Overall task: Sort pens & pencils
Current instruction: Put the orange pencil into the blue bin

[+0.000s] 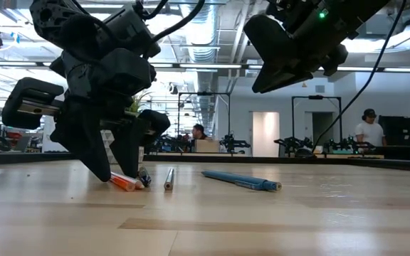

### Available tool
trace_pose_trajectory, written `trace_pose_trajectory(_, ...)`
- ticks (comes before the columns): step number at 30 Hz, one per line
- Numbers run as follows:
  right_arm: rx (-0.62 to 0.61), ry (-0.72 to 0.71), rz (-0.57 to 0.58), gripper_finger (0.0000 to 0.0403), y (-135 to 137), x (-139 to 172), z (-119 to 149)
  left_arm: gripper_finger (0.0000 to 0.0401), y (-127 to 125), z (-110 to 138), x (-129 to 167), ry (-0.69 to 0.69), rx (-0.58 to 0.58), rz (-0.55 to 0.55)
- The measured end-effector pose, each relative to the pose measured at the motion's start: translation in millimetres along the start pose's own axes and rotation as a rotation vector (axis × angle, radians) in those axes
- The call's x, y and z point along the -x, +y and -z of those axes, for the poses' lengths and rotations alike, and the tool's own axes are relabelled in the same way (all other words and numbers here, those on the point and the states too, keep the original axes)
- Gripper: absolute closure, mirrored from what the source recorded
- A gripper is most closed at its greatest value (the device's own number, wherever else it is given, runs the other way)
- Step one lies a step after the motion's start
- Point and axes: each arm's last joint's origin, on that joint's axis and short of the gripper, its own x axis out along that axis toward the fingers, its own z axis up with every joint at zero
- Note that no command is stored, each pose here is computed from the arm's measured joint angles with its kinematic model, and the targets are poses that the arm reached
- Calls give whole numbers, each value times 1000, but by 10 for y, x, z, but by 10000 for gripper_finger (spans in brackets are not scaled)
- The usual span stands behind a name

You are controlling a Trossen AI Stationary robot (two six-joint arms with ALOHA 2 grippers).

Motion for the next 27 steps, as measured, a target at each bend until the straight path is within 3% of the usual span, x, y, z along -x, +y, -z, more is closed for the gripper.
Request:
trace_pose_trajectory(14,3,-1,-4,305,7,14,7,252,23,200,-2,-129,9,12)
trace_pose_trajectory(27,7,0,-3,305,6,17,10,252,17,214,-3,-141,-13,11)
